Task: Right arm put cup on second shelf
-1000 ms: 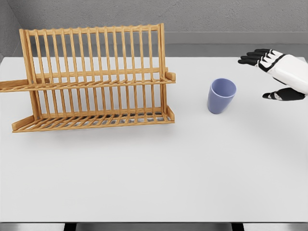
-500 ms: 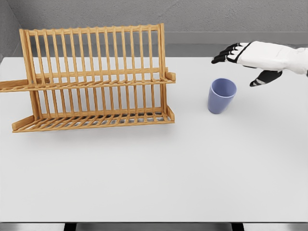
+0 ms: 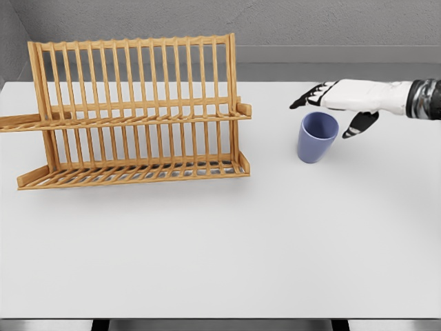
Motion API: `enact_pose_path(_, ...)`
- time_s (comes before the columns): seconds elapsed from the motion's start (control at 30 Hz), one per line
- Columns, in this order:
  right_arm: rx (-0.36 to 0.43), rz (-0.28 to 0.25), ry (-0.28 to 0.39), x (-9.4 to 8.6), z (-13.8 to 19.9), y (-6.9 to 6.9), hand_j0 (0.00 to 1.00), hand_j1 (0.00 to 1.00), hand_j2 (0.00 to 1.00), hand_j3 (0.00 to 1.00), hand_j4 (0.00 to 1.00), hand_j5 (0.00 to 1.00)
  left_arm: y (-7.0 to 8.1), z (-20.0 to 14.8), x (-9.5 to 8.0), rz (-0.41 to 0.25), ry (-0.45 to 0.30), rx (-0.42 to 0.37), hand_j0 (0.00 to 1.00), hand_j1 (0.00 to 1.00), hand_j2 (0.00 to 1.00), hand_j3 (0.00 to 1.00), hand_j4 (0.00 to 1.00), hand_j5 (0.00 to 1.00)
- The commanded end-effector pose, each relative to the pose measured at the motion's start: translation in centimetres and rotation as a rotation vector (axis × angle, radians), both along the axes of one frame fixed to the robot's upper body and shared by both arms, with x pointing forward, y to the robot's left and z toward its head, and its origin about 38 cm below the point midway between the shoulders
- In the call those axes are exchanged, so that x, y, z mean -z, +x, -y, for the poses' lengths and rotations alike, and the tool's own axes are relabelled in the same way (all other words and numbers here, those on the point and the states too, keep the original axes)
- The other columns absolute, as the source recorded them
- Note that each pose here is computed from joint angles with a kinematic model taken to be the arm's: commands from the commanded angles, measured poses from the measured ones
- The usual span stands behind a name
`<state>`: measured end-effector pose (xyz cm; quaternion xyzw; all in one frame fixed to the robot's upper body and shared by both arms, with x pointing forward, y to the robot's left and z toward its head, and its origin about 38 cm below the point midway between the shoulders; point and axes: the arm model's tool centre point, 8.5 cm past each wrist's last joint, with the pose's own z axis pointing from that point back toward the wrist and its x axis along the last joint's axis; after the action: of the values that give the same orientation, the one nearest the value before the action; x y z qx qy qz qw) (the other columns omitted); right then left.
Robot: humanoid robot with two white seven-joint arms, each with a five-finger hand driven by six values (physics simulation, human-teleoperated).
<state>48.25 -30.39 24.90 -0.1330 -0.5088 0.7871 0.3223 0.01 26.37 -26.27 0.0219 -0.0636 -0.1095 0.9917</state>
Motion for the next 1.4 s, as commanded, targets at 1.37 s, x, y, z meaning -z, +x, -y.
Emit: enact_pose_path(1.37, 0.015, -0.032, -0.020, 0.9, -0.7, 1.4, 0.65, 0.65, 0.65, 0.65, 0.65, 0.65, 0.0, 0.0, 0.0, 0.000, 0.000, 0.000, 1.00, 1.00, 1.00, 1.00, 1.00, 1.00)
